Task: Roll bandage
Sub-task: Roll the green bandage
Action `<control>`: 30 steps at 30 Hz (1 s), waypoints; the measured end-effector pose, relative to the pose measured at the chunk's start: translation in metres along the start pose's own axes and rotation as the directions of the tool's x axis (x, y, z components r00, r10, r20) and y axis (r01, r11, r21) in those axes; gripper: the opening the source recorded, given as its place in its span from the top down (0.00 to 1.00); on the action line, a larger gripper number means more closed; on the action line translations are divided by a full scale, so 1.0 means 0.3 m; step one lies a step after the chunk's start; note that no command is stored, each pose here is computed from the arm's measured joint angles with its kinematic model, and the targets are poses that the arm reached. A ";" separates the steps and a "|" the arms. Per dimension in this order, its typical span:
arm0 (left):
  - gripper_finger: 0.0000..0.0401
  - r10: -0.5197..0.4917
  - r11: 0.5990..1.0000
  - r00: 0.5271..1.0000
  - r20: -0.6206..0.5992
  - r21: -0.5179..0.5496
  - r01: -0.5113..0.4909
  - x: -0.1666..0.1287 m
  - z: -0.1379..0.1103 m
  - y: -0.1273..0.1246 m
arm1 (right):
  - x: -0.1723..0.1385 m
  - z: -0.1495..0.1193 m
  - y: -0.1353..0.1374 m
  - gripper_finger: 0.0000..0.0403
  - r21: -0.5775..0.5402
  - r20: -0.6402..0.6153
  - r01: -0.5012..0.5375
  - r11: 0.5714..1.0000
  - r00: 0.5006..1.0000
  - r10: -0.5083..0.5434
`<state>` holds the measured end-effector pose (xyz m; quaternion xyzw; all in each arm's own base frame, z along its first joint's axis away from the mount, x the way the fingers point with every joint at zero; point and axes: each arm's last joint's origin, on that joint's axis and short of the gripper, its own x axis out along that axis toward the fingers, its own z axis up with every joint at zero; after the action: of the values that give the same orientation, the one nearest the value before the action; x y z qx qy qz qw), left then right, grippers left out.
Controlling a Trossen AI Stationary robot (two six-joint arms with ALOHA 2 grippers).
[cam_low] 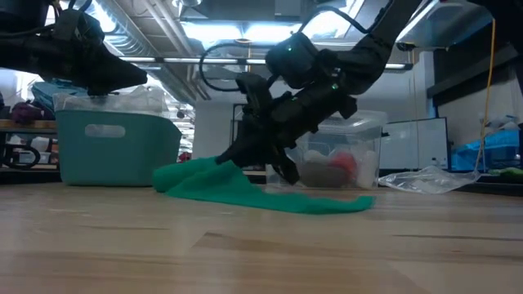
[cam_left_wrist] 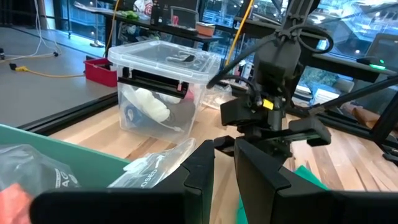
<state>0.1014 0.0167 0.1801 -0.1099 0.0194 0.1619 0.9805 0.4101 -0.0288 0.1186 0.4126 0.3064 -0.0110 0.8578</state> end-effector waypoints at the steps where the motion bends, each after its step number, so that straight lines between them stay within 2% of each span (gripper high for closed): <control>1: 0.86 0.000 1.000 1.000 0.000 0.000 0.000 0.000 0.000 0.000 | 0.000 0.005 0.006 0.97 -0.008 0.007 -0.025 1.000 1.000 0.026; 9: 0.86 0.000 1.000 1.000 0.001 0.000 0.000 0.000 0.000 0.000 | -0.010 0.048 0.063 0.98 -0.100 0.089 -0.229 0.968 0.967 0.238; 13: 0.86 -0.004 1.000 1.000 0.004 -0.007 0.004 0.000 0.002 -0.001 | -0.022 0.064 0.087 0.98 -0.138 0.112 -0.293 0.946 0.944 0.309; 23: 0.86 -0.157 0.985 0.987 -0.026 -0.070 0.155 -0.001 0.000 -0.016 | -0.144 0.137 0.197 0.98 -0.257 0.193 -0.351 0.900 0.894 0.404; 27: 0.86 -0.224 0.969 0.974 -0.044 -0.118 0.218 -0.003 -0.003 -0.022 | -0.222 0.178 0.253 0.98 -0.299 0.272 -0.350 0.888 0.861 0.431; 30: 0.86 -0.236 0.962 0.971 -0.047 -0.155 0.227 -0.003 -0.003 -0.023 | -0.272 0.199 0.285 0.98 -0.339 0.319 -0.334 0.879 0.839 0.442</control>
<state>0.1028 0.0098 0.1808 -0.1891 0.0263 0.0434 0.9806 0.3979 -0.0342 0.2505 0.3350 0.0387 0.1252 0.9331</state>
